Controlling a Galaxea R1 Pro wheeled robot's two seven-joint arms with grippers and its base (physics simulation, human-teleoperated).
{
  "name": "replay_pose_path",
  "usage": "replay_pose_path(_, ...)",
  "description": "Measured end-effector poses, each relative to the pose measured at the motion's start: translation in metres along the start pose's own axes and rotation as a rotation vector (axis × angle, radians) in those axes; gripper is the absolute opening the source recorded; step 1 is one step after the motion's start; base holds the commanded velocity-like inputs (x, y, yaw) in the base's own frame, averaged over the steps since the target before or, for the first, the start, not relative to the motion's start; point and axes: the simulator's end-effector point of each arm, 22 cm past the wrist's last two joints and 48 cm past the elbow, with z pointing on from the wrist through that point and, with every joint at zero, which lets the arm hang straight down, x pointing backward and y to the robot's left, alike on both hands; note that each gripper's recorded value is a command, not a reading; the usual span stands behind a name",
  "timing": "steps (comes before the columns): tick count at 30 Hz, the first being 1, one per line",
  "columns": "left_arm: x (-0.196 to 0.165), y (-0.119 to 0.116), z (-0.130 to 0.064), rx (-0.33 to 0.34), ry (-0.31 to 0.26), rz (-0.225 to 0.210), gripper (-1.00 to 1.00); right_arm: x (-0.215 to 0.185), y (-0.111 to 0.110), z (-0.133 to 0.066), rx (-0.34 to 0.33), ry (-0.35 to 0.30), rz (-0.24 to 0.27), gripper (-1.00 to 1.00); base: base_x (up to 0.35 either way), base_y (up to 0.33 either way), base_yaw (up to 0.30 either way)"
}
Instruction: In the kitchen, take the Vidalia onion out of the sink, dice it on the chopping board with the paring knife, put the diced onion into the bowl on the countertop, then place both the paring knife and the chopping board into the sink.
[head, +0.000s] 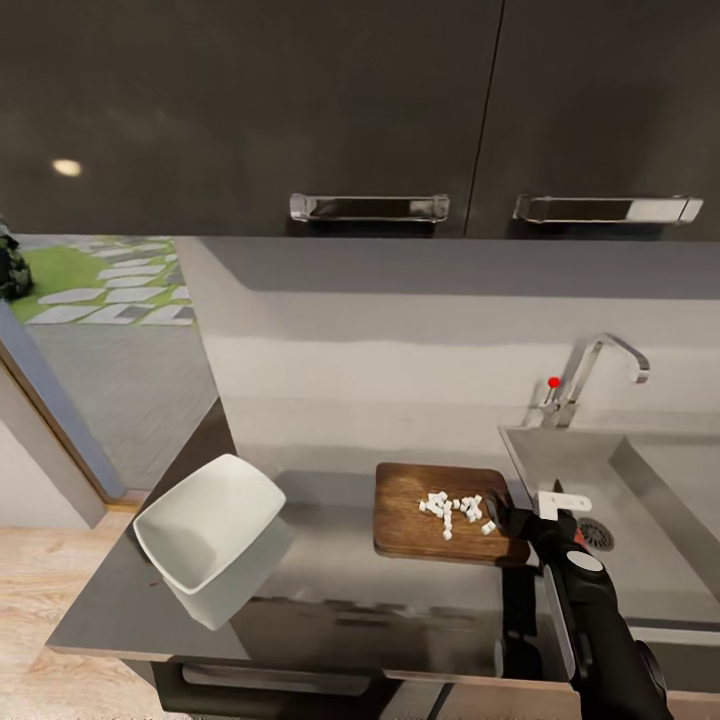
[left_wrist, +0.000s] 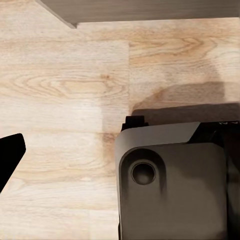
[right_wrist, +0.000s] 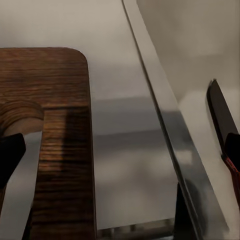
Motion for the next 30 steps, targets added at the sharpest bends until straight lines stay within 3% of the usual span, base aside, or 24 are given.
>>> replay_pose_path(28,0.016,-0.002,0.003,0.003,0.038,0.003,1.0,0.02,0.002,0.009,-0.001,0.035,-0.002,1.0,0.0,0.0,0.0)
replay_pose_path(29,0.016,-0.002,0.003,0.003,0.038,0.003,1.0,0.02,0.002,0.009,-0.001,0.035,-0.003,-1.0,0.0,0.0,0.0)
replay_pose_path(30,0.016,-0.002,0.003,0.003,0.038,0.003,1.0,0.02,0.002,0.009,-0.002,0.035,-0.001,-1.0,0.0,0.0,0.0)
